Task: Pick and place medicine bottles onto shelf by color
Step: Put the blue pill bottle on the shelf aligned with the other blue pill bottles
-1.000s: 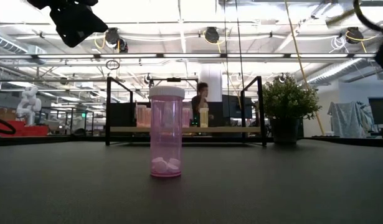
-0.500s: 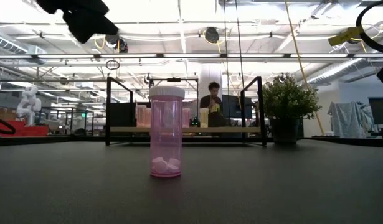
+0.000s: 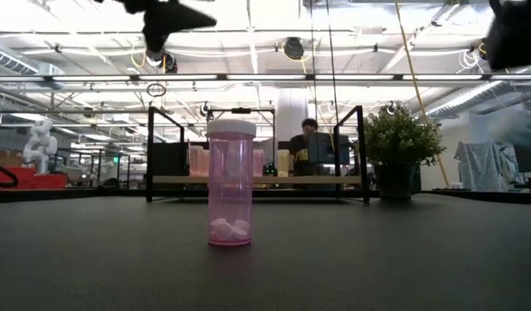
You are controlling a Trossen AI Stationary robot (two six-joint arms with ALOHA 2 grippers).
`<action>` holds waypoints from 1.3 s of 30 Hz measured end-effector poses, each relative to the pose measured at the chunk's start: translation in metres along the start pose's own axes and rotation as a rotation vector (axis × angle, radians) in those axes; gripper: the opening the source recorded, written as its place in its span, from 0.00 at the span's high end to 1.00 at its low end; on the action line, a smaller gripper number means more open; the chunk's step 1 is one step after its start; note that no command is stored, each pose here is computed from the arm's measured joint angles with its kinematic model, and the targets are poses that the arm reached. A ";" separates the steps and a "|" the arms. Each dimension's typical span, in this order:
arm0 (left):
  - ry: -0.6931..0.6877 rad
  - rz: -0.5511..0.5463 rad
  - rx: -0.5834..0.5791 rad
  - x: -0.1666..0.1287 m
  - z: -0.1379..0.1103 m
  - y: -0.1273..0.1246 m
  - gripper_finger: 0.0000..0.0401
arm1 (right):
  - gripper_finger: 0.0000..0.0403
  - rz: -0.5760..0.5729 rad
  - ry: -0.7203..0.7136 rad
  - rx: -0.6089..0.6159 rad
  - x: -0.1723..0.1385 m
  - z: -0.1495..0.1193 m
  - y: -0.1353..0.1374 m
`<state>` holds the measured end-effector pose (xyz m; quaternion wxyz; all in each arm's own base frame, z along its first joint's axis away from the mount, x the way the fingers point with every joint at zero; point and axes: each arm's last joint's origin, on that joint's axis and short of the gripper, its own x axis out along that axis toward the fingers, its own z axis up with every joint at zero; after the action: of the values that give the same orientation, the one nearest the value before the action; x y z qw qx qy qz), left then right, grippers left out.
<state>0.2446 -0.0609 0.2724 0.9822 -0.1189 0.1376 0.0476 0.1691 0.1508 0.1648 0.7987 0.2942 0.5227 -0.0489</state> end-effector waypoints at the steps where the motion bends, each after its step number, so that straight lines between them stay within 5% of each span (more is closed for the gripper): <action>1: -0.027 -0.016 -0.009 0.001 0.004 0.001 0.53 | 0.74 0.002 -0.062 -0.009 -0.002 0.003 0.001; 6: -0.077 0.007 -0.027 0.014 0.026 0.008 0.50 | 0.74 -0.004 -0.383 -0.103 -0.015 0.025 0.004; 11: -0.003 0.018 -0.013 0.049 0.050 0.013 0.36 | 0.75 -0.046 -0.641 -0.248 -0.025 0.057 0.007; 19: 0.193 -0.043 0.177 0.090 0.093 -0.004 0.20 | 0.75 -0.106 -0.792 -0.293 -0.032 0.102 -0.007; 27: 0.364 -0.017 0.210 0.115 0.107 0.005 0.30 | 0.75 -0.080 -0.793 -0.468 -0.037 0.126 -0.019; 39: 0.392 -0.033 0.248 0.118 0.108 0.010 0.44 | 0.74 -0.071 -0.830 -0.474 -0.043 0.145 -0.033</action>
<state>0.3844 -0.0177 0.3378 0.9444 -0.0064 0.3287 -0.0098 0.2541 0.0381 0.2282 0.9828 0.0413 0.1663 -0.0690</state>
